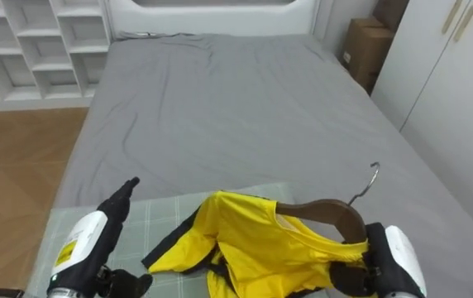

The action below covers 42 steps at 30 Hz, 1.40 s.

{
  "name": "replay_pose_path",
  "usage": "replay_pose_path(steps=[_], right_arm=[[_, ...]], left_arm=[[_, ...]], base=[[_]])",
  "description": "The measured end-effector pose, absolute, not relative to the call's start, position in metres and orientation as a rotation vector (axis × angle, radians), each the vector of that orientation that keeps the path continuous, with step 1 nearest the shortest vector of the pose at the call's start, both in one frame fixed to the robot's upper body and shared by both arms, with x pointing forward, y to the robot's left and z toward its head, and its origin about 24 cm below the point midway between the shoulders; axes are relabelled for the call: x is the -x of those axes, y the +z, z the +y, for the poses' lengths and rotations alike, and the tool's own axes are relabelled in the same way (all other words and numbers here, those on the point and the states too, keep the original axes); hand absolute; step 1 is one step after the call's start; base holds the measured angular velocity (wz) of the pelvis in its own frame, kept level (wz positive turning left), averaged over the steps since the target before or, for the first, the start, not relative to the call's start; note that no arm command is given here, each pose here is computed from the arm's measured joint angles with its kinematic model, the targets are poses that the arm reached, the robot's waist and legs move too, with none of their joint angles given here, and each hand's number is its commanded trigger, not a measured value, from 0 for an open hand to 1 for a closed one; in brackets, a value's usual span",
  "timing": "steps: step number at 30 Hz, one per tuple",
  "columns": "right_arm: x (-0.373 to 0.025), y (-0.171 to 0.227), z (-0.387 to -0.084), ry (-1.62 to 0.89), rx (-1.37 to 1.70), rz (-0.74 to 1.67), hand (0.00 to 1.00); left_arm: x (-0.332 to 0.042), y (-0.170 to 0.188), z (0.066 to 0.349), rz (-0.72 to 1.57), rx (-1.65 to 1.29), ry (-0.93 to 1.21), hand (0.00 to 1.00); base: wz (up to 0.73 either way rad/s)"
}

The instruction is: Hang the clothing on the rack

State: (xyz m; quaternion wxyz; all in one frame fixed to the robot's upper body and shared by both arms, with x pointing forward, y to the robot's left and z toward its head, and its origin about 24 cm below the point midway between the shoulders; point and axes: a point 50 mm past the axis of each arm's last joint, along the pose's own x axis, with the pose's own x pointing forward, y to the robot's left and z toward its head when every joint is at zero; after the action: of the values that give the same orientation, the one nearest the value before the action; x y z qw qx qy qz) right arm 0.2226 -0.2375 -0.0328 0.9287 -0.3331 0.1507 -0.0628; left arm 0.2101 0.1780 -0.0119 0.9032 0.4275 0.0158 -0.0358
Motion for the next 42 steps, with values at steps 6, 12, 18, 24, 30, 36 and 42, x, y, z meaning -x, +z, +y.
replay_pose_path(steps=[6, 12, 18, 24, 30, 36, 42], right_arm=[[-0.221, -0.034, -0.231, -0.114, 0.670, 0.285, 1.00], [-0.213, -0.039, -0.231, -0.136, 0.667, 0.303, 1.00], [-0.214, -0.038, -0.231, -0.167, 0.702, 0.283, 1.00], [-0.221, -0.037, -0.216, -0.103, 0.720, 0.265, 1.00], [-0.228, -0.032, -0.215, -0.118, 0.734, 0.244, 1.00], [-0.243, -0.018, -0.209, -0.090, 0.752, 0.186, 1.00], [-0.248, -0.016, -0.197, 0.001, 0.780, 0.171, 1.00]], left_arm=[[-0.211, -0.011, 0.174, 0.026, -0.854, -0.078, 0.00], [-0.224, -0.002, 0.161, -0.013, -0.780, -0.116, 0.00], [-0.231, 0.002, 0.158, -0.012, -0.666, -0.089, 0.00], [-0.228, -0.010, 0.153, 0.046, -0.606, -0.079, 0.00], [-0.222, -0.029, 0.156, 0.130, -0.622, -0.068, 0.00], [-0.220, -0.033, 0.163, 0.153, -0.608, -0.037, 0.00], [-0.221, -0.030, 0.183, 0.170, -0.575, 0.052, 0.00]], base=[[-0.33], [-0.49], [-1.18], [-1.75], [-1.06], [-0.93], [-0.82]])
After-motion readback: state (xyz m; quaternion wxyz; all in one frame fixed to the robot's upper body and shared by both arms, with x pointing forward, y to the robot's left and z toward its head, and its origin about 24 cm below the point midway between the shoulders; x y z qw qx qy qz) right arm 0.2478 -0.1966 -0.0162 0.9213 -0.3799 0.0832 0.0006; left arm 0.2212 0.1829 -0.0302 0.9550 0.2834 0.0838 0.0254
